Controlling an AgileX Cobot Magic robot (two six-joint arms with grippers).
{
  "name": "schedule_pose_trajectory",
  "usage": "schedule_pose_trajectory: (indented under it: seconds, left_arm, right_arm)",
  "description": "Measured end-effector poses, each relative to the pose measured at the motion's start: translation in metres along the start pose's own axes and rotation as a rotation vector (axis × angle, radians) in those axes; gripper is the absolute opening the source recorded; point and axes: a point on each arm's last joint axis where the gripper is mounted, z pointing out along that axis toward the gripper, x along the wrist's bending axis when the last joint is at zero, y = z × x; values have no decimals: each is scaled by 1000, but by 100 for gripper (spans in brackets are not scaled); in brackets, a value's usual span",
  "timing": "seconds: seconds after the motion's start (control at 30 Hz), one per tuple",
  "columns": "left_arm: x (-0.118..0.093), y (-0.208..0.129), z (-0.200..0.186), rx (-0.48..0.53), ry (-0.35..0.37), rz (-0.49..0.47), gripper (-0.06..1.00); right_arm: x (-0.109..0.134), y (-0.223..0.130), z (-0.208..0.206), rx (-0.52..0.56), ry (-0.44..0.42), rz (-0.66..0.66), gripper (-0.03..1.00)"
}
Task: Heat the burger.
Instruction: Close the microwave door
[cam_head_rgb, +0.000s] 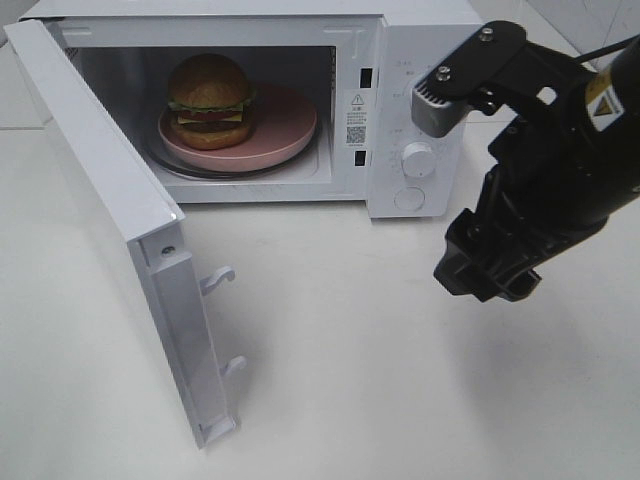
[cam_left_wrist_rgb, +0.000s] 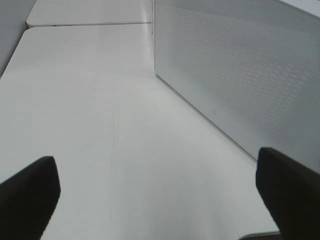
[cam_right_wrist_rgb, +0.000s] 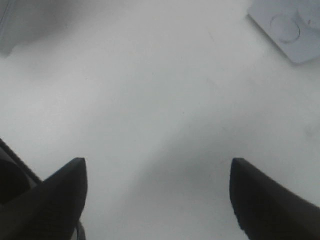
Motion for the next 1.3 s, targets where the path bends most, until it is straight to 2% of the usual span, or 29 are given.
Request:
schedule_pose_trajectory:
  seconds: [0.2, 0.47, 0.77, 0.93, 1.03, 1.1, 1.13, 1.2, 1.3]
  left_arm:
    - [0, 0, 0, 0, 0, 0, 99]
    - [0, 0, 0, 0, 0, 0, 99]
    - [0, 0, 0, 0, 0, 0, 99]
    - [0, 0, 0, 0, 0, 0, 99]
    - [0, 0, 0, 0, 0, 0, 99]
    - [0, 0, 0, 0, 0, 0, 99]
    - [0, 0, 0, 0, 0, 0, 99]
    - [0, 0, 0, 0, 0, 0, 99]
    - [0, 0, 0, 0, 0, 0, 99]
  right_arm:
    - [1, -18, -27, 48, -3, 105, 76]
    - [2, -40, -55, 82, -5, 122, 76]
    - [6, -71, -66, 68, -24, 138, 76]
    - [9, -99, -74, 24, -40, 172, 76]
    - [10, -102, -75, 14, -41, 174, 76]
    - [11, -113, -80, -18, -46, 200, 76]
    - [11, -113, -80, -18, -46, 200, 76]
    - [7, -127, -78, -10, -79, 289, 76]
    - [6, -130, -77, -5, -89, 309, 76]
